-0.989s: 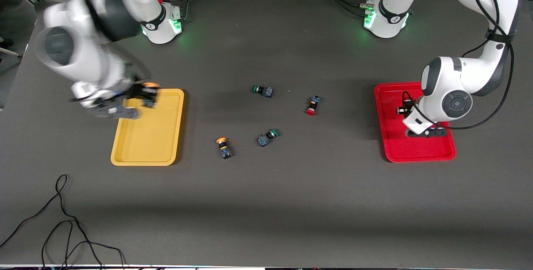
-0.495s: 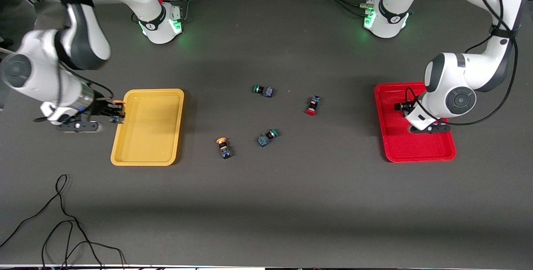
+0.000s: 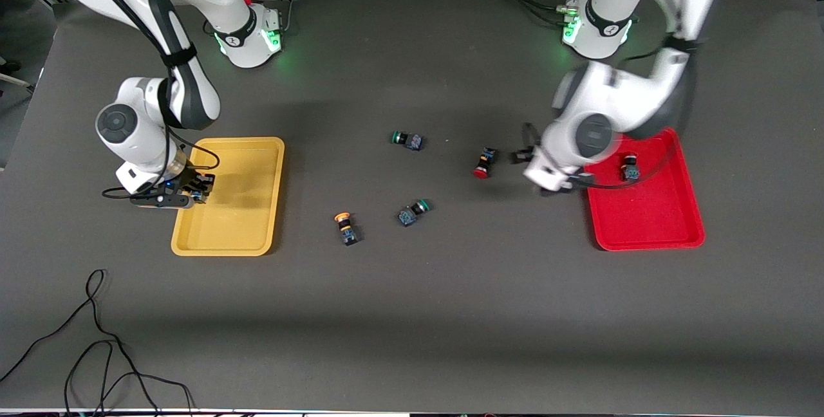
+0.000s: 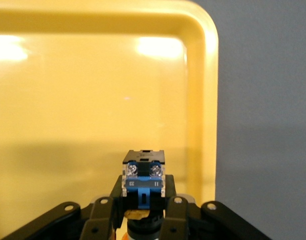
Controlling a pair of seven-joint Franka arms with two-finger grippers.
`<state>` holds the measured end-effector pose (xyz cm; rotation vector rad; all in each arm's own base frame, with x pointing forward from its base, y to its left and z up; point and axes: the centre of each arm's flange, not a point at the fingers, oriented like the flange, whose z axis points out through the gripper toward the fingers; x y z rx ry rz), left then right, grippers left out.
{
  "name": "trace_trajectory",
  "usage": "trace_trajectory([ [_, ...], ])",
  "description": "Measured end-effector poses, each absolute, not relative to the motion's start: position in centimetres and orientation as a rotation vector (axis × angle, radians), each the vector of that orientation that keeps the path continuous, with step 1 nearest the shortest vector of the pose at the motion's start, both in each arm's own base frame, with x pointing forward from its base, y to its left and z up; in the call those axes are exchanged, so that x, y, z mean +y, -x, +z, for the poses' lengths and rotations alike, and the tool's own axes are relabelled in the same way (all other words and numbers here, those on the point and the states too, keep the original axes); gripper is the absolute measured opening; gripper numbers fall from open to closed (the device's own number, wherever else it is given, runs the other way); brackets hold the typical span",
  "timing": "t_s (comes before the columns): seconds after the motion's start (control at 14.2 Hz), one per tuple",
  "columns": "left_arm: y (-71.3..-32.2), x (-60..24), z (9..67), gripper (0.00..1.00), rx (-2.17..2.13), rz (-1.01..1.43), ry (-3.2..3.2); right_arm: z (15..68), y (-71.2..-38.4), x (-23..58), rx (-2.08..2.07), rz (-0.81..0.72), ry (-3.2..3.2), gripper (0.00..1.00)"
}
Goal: Place red and yellow buttons in trays
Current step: 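Lower the yellow button into the yellow tray and open the right gripper, then grasp a second red and yellow button with the left and right grippers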
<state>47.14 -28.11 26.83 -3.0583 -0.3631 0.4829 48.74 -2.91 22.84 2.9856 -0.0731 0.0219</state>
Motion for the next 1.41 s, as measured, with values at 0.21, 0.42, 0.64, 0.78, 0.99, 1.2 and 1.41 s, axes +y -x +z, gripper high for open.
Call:
trace_trajectory([
  [0.21,-45.0,-33.3,22.6,1.0,-0.415,0.424,3.067,22.1,-48.6,-3.4,-0.105,0.006,-3.001,0.33],
  [0.42,-44.2,-35.0,20.0,0.99,-0.431,0.403,3.074,21.3,-48.3,-4.0,-0.099,-0.008,-3.062,0.33],
  [0.64,-44.1,-35.4,18.7,0.98,-0.43,0.392,3.083,20.6,-48.3,-4.2,-0.094,-0.016,-3.077,0.36],
  [0.78,-43.9,-35.6,18.1,0.79,-0.424,0.391,3.084,21.2,-49.1,-3.8,-0.096,-0.029,-3.09,0.56],
  [0.99,-44.0,-35.7,18.2,0.45,-0.424,0.389,3.084,25.1,-52.7,-2.2,-0.068,-0.11,-3.156,0.85],
  [1.2,-45.3,-35.4,20.0,0.33,-0.441,0.381,3.084,31.5,-56.7,-0.8,-0.022,-0.147,-3.217,1.0],
  [1.41,-48.6,-32.5,27.1,0.33,-0.463,0.464,3.001,36.1,-59.0,3.3,0.01,-0.102,-3.233,1.0],
])
